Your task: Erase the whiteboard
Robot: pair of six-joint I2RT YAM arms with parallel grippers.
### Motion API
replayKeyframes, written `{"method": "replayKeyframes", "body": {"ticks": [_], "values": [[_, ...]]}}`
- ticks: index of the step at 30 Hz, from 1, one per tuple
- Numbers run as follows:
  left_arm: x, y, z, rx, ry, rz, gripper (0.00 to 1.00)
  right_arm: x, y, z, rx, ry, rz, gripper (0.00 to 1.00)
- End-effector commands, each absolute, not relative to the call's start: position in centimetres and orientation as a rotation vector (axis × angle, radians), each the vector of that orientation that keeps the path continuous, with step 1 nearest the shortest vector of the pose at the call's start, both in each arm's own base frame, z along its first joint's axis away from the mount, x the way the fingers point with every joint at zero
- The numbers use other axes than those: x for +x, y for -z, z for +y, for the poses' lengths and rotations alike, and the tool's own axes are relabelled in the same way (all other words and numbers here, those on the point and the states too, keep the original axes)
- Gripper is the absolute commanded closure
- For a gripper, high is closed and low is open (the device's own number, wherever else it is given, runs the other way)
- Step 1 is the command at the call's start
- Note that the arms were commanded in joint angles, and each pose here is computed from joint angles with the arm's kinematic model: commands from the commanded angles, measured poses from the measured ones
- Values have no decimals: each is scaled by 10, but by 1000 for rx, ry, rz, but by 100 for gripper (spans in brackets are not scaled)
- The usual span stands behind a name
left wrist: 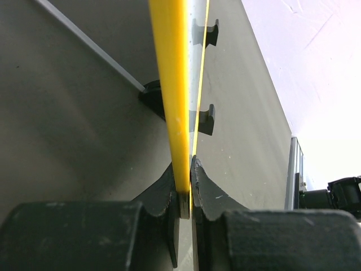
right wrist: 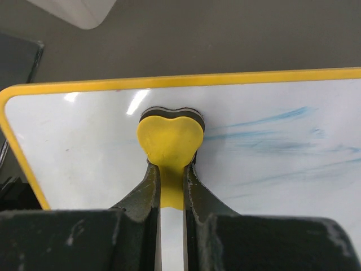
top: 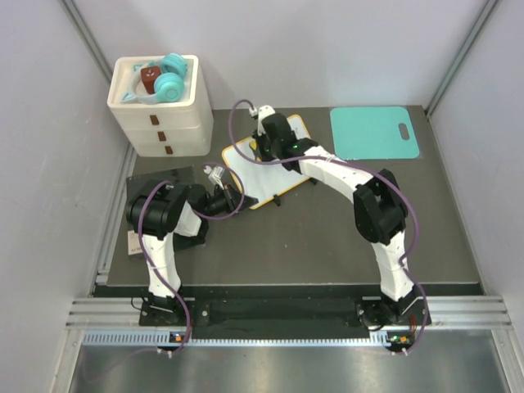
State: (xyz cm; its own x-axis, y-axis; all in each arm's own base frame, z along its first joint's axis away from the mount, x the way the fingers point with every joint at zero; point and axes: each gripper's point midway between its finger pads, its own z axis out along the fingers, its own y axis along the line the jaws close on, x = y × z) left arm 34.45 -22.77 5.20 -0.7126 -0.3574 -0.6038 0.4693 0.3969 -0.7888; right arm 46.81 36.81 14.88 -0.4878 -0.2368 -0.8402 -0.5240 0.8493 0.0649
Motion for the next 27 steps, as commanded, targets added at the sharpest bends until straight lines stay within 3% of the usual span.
{"method": "replayKeyframes", "body": {"ticks": [1,9,14,18,27], "values": [[344,-68,-232,216,1370,1806,100,469,-108,362,-520,-261,2159,100],[344,-69,-232,218,1367,1801,100,533,-102,232,-130,-52,2199,100],[344,-68,-232,219,1370,1804,100,546,-110,195,-113,7,2179,100],[345,-68,-232,218,1371,1805,100,534,-109,229,-245,-175,2191,100],[344,-68,-233,219,1372,1805,100,444,-86,339,-594,-314,2192,100]]}}
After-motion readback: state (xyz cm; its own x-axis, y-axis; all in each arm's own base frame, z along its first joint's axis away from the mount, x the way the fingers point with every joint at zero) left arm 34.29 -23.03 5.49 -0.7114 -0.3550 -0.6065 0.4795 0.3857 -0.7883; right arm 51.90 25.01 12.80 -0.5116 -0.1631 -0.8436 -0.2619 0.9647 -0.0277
